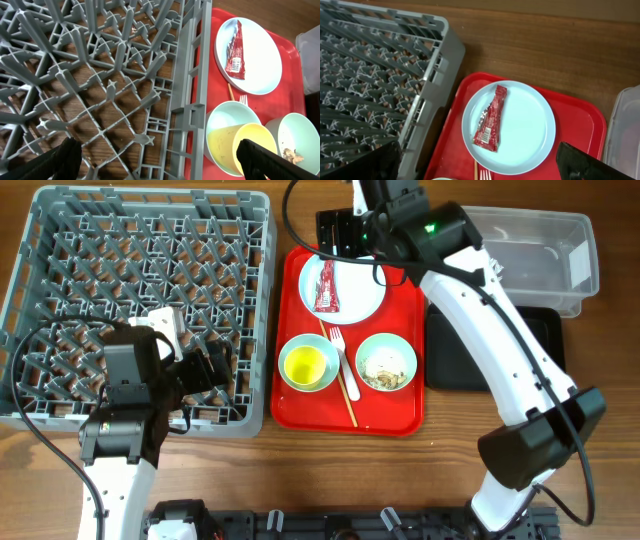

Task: Sort waste into correct bins and load items into the dishwasher rack
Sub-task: 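Grasp the red ketchup packet with the right gripper and drop it in the clear bin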

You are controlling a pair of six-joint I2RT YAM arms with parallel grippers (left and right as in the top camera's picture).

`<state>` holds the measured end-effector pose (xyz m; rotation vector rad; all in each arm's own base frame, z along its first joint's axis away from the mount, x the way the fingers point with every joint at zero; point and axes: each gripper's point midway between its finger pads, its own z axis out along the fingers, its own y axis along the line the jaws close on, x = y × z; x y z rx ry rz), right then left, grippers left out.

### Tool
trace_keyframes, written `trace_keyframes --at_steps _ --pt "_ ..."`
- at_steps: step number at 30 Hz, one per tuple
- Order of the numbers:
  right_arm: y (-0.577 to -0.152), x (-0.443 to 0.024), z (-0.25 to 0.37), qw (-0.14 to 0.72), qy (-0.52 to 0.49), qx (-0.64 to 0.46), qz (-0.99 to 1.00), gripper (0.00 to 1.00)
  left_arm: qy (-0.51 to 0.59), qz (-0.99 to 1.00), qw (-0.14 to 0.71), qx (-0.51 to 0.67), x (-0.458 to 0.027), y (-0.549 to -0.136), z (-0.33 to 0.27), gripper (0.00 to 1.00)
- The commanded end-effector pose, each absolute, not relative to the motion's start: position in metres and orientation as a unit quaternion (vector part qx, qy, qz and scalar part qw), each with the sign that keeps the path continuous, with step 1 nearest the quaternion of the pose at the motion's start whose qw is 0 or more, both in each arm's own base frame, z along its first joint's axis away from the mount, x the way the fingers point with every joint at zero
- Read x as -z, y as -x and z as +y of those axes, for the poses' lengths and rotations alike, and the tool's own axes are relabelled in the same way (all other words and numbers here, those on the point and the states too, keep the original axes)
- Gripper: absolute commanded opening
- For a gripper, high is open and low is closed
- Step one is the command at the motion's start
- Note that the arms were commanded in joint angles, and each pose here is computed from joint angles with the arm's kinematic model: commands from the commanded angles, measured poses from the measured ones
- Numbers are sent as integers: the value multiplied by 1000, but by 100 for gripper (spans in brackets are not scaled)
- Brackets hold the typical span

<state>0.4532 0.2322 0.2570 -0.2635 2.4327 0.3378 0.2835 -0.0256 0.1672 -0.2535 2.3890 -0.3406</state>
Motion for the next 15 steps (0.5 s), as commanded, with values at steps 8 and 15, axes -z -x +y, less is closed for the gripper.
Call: trace_keyframes --at_steps 8,15 --pt "-489 -98 247 217 63 -82 971 93 97 917 359 140 -177 -287 -27 100" --pt "-483 -34 254 163 69 -76 981 78 97 918 359 140 -177 -287 -27 100"
